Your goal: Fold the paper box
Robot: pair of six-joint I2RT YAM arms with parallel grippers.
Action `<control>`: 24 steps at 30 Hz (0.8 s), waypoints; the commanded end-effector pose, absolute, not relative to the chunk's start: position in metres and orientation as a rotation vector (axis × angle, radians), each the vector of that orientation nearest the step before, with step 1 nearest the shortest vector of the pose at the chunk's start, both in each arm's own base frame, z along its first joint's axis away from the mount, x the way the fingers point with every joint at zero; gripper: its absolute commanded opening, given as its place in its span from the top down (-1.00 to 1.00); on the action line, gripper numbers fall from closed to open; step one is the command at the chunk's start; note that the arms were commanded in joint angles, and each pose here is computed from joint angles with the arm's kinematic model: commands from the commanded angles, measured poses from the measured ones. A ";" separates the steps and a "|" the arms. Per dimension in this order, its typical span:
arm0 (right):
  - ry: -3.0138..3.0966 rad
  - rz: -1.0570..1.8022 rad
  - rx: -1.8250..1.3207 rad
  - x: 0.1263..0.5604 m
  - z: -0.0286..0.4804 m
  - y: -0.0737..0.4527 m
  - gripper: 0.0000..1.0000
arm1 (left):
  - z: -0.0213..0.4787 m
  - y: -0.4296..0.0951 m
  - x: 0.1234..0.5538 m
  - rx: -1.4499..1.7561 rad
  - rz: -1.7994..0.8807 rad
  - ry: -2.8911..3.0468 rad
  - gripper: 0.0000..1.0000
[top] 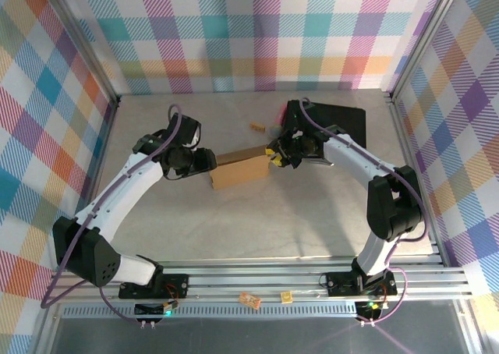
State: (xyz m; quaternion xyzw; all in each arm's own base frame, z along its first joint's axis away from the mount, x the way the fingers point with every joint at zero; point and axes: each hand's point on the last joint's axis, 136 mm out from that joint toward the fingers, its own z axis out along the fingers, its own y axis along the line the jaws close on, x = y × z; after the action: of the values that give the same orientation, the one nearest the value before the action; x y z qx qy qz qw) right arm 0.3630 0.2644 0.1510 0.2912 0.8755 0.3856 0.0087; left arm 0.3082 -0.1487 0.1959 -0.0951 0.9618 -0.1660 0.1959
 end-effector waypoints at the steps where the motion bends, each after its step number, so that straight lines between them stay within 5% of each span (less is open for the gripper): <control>1: 2.817 1.088 0.981 0.352 0.126 0.257 0.40 | 0.196 -0.152 0.316 -0.463 -0.630 2.679 0.06; 9: 2.816 1.093 0.983 0.352 0.127 0.257 0.40 | 0.180 -0.153 0.341 -0.587 -0.770 2.633 0.24; 18: 2.817 1.085 0.986 0.352 0.126 0.256 0.41 | 0.151 -0.152 0.329 -0.609 -0.757 2.692 0.76; 24: 2.823 1.076 0.993 0.351 0.124 0.255 0.41 | 0.145 -0.150 0.329 -0.589 -0.725 2.711 0.90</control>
State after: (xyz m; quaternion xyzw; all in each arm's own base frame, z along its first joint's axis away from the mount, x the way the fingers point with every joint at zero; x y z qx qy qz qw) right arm 0.3626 0.2642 0.1500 0.2919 0.8759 0.3841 0.0072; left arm 0.3373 -0.1540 0.1615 -0.2028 0.9291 -0.2650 0.1593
